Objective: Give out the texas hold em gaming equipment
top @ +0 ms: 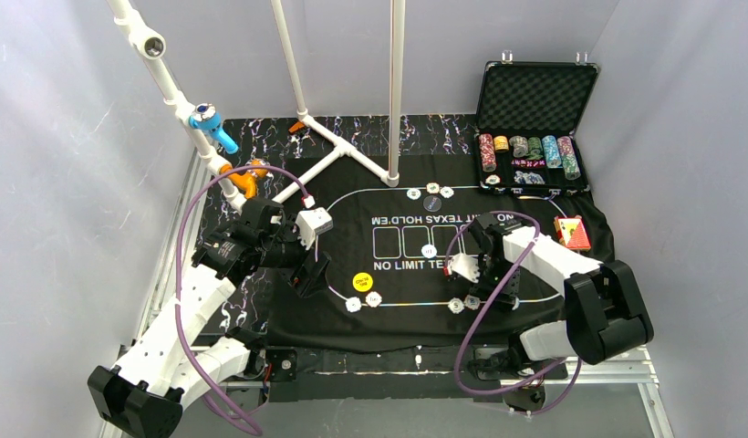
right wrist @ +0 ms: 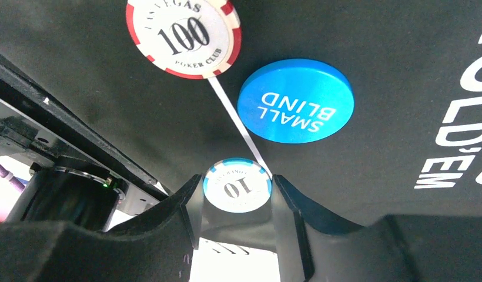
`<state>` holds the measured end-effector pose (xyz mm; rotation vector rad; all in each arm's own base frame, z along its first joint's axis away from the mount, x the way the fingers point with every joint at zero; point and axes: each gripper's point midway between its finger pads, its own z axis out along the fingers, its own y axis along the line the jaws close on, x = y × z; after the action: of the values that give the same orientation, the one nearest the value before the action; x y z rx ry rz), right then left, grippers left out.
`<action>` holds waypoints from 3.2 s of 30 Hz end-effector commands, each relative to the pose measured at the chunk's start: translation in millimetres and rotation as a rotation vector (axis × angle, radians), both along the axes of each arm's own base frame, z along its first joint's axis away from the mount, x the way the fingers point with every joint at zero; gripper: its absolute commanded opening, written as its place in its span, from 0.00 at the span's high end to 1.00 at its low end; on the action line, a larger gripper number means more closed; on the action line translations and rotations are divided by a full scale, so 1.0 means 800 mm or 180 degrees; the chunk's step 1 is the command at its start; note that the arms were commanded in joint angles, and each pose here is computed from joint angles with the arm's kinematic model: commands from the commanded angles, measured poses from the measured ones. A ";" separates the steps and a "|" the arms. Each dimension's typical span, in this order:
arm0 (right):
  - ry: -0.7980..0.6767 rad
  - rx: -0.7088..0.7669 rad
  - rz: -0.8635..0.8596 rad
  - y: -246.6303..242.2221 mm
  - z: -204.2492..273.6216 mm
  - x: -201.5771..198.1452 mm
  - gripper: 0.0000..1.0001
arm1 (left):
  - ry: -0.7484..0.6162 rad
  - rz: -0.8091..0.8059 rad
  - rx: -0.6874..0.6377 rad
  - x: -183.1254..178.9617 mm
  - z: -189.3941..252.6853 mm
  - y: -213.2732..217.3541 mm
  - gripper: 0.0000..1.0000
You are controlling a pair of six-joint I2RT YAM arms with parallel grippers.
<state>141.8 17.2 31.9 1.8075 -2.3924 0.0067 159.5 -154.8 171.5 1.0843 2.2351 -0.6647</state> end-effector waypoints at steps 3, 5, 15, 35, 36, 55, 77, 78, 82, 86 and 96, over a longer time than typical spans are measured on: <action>0.0073 0.0048 0.0050 0.004 0.006 0.006 0.37 | 0.0010 -0.0078 -0.0018 -0.007 0.002 -0.001 0.01; 0.0035 0.0108 0.0036 0.010 0.021 0.014 0.31 | 0.0008 -0.0086 -0.0026 -0.007 0.002 -0.002 0.01; -0.0422 0.1017 -0.0390 0.118 0.082 0.103 0.31 | 0.0022 -0.0089 -0.0041 -0.008 0.003 -0.002 0.01; -0.0825 0.1101 -0.0768 0.239 0.024 0.177 0.33 | 0.0027 -0.0086 -0.0030 -0.006 0.001 -0.002 0.01; -0.0815 0.1091 -0.0768 0.239 0.021 0.177 0.34 | 0.0029 -0.0090 -0.0028 -0.006 0.001 -0.003 0.01; -0.0658 0.1032 -0.0675 0.235 0.013 0.163 0.63 | 0.0015 -0.0090 -0.0012 -0.006 -0.001 -0.002 0.01; -0.0036 0.1456 0.0258 0.317 0.034 0.043 0.64 | 0.0011 -0.0104 -0.0103 -0.008 0.011 -0.006 0.01; -0.0008 0.1458 0.0298 0.322 0.032 0.038 0.64 | 0.0013 -0.0112 -0.0115 -0.009 0.012 -0.007 0.01; 0.0110 0.1413 0.0414 0.331 0.023 0.022 0.64 | 0.0011 -0.0122 -0.0123 -0.011 0.012 -0.006 0.01; 0.0200 0.1372 0.0487 0.335 0.013 0.006 0.64 | 0.0004 -0.0123 -0.0118 -0.011 0.012 -0.006 0.01; 0.0377 0.1377 0.0561 0.348 0.006 -0.015 0.62 | 0.0005 -0.0137 -0.0114 -0.012 0.011 -0.006 0.01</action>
<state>141.4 292.2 40.3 2.1553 -2.3140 -0.5841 155.8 -157.5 172.7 1.1003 2.2236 -0.6960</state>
